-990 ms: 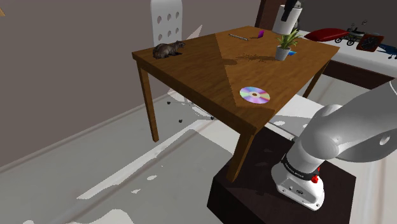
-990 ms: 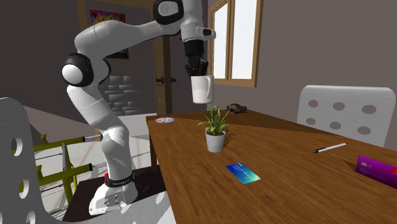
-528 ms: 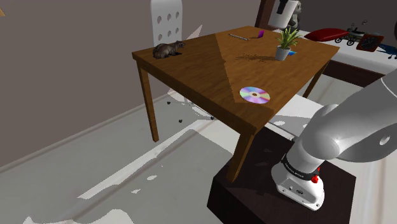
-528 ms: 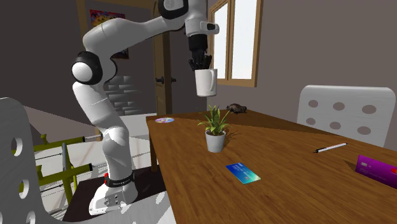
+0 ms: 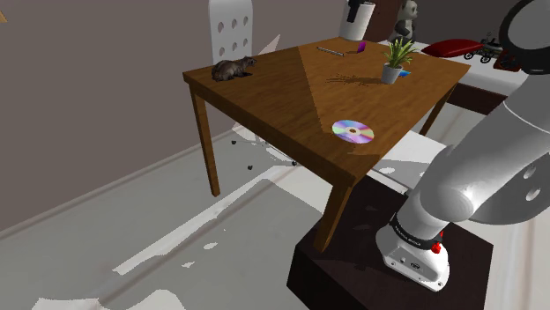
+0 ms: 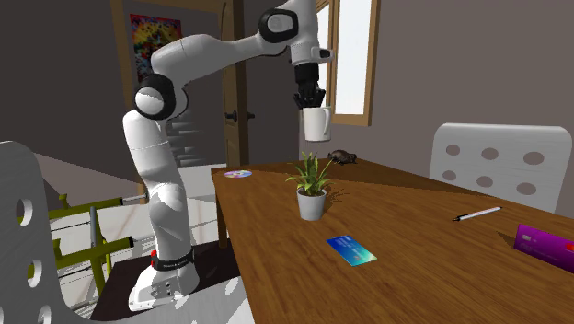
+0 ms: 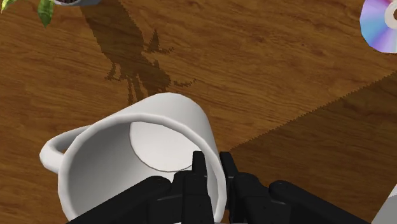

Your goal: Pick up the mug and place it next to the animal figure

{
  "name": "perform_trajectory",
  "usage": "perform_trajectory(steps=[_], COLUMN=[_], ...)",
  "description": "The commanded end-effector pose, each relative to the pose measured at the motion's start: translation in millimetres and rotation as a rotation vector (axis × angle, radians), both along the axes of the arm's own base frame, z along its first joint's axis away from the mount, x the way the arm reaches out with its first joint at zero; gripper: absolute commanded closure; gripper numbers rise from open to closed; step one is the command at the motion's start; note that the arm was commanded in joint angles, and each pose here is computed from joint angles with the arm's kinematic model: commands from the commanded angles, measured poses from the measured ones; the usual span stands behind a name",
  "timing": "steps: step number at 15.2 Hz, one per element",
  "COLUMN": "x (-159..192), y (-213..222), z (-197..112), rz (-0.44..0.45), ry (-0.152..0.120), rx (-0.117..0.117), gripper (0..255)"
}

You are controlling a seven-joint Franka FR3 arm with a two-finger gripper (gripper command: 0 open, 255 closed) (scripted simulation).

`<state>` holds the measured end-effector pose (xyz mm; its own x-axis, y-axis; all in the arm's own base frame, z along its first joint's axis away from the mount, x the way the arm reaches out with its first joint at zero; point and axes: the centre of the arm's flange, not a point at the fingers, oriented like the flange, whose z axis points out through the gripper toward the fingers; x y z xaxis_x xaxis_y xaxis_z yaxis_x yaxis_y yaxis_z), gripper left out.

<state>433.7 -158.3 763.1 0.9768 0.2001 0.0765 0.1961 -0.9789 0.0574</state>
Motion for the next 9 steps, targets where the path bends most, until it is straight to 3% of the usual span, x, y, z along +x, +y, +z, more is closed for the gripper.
perform_trajectory(steps=[1, 9], x=[23, 114], y=[16, 67], z=[-2, -15], rz=[0.0, 0.0], ry=[0.0, 0.0], rx=[0.0, 0.0], gripper=[255, 255])
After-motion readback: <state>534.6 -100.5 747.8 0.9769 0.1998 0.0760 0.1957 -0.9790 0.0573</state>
